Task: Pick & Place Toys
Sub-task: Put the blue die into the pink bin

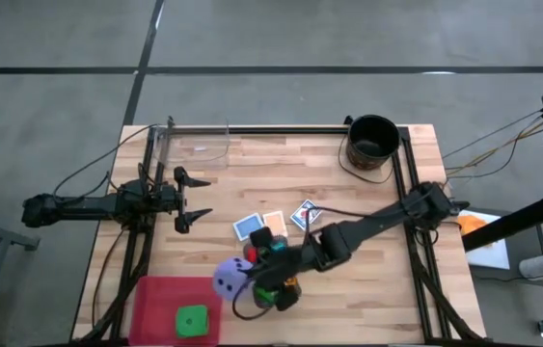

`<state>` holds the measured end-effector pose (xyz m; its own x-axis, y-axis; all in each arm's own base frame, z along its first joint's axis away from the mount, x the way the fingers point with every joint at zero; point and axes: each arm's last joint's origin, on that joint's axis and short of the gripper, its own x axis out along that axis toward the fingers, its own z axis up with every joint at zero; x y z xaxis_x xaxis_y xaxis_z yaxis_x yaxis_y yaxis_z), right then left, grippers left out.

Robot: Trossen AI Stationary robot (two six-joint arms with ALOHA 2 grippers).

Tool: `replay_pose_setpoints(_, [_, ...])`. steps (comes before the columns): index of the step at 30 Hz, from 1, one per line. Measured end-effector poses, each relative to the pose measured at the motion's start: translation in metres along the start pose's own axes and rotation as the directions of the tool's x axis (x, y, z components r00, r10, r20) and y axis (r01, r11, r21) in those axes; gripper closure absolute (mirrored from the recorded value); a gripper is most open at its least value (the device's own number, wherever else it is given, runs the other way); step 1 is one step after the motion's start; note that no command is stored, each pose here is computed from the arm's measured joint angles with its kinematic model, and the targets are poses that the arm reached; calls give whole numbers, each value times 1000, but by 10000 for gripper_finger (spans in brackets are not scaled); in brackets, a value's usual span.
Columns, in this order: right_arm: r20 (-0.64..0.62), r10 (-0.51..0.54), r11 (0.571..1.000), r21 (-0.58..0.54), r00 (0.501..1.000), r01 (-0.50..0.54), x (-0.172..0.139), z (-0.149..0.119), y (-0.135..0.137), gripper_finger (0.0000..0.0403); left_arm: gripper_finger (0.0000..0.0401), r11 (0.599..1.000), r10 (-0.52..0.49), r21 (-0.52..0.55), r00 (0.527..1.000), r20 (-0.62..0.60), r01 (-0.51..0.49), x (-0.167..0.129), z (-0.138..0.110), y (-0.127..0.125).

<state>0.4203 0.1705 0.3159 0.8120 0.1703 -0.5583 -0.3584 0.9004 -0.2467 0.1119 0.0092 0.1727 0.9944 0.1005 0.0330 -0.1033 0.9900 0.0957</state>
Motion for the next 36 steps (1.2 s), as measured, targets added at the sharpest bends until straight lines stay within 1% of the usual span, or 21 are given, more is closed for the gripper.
replay_pose_setpoints(5, [87, 98, 995, -37, 991, -95, 35, -9, -15, 385, 24, 1000, 0, -8, 1000, 2, 0, 0, 0, 0])
replay_pose_setpoints(9, [188, 165, 985, -77, 968, -153, 62, -17, -26, 385, 24, 1000, 0, -19, 1000, 2, 0, 0, 0, 0])
replay_pose_setpoints(12, [238, 201, 978, -94, 950, -184, 76, -24, -37, 385, 24, 1000, -1, -20, 1000, 1, 1, 0, 0, 0])
replay_pose_setpoints(17, [307, 268, 963, -109, 913, -246, 90, -32, -51, 385, 24, 1000, -1, -20, 1000, 1, 1, 0, 0, 0])
replay_pose_setpoints(23, [313, 326, 945, -91, 892, -313, 112, -49, -54, 385, 24, 1000, -1, -20, 1000, 3, 1, 0, 0, 0])
replay_pose_setpoints(27, [315, 332, 942, -74, 889, -326, 124, -59, -57, 385, 24, 1000, -1, -22, 1000, 3, 1, 0, 0, 0])
replay_pose_setpoints(36, [315, 332, 938, -11, 889, -347, 130, -67, -63, 385, 24, 1000, -1, -25, 1000, 3, 1, 0, 0, 0])
